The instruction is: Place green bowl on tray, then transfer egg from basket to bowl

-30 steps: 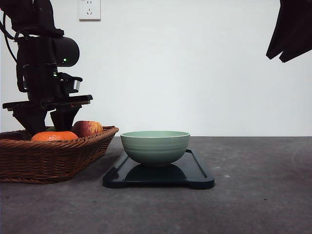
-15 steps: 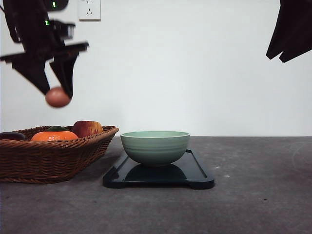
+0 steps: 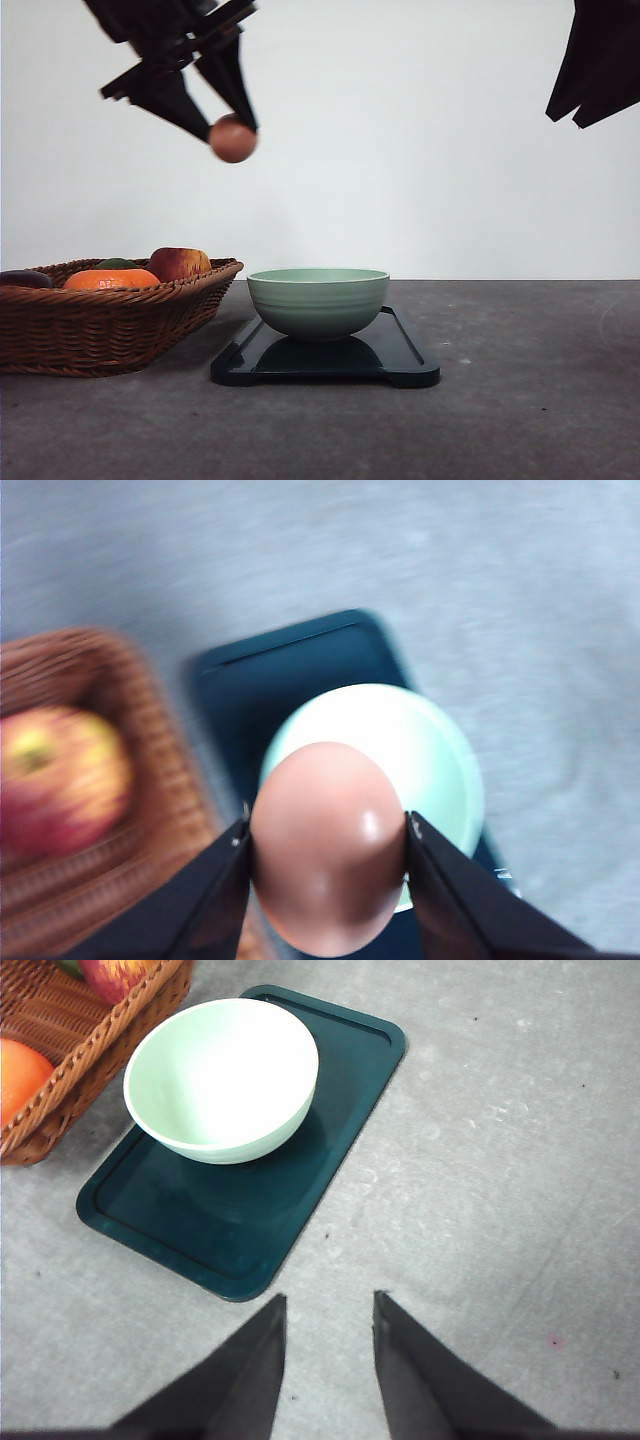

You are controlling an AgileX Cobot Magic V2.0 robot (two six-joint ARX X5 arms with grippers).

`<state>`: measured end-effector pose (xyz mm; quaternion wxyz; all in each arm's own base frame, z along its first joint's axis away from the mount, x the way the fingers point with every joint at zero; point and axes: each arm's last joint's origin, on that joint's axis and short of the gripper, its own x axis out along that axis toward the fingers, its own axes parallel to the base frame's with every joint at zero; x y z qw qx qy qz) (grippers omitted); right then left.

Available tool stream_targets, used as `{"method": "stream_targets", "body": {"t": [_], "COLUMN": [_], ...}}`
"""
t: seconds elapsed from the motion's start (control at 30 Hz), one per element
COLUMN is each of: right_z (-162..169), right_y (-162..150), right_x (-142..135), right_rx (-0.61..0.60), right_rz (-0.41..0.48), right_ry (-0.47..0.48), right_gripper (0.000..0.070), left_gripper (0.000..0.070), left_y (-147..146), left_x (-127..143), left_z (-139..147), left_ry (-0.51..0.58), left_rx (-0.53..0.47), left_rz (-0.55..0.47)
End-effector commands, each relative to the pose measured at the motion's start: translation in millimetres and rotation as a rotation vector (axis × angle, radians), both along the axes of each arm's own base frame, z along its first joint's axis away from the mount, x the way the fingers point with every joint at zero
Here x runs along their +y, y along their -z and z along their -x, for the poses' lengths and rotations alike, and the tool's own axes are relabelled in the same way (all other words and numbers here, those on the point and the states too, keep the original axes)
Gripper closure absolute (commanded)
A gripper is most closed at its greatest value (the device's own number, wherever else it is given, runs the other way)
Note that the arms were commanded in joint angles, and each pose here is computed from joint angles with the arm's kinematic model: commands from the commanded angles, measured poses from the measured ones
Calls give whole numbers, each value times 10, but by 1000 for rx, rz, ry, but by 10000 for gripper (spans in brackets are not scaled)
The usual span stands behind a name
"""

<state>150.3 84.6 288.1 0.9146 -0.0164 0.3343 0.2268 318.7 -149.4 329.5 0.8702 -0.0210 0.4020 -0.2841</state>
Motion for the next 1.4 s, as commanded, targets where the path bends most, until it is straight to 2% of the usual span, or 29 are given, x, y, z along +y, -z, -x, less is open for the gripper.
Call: {"method": "stream_targets", "body": {"t": [0.0, 0.23, 0.57, 1.0, 1.37], "right_z": [-7, -7, -7, -3, -3], "right_y": [-20, -20, -20, -14, -14], "right_x": [14, 14, 14, 11, 11], "right_rx": [-3, -3, -2, 3, 4], "right_rz": [-7, -7, -7, -2, -2], "right_ry": [3, 2, 2, 1, 1], "right_gripper": [532, 532, 532, 532, 532], "left_gripper": [526, 515, 513, 513, 513], "left_y": [-36, 94, 448, 971, 1283], "left_x": [-104, -404, -713, -864, -926], "left_z": [-23, -24, -150, -333, -413], "left_ry": [15, 65, 93, 102, 131], "left_rx": [-27, -43, -25, 60, 98], "left_rz": [13, -4, -44, -110, -158]}}
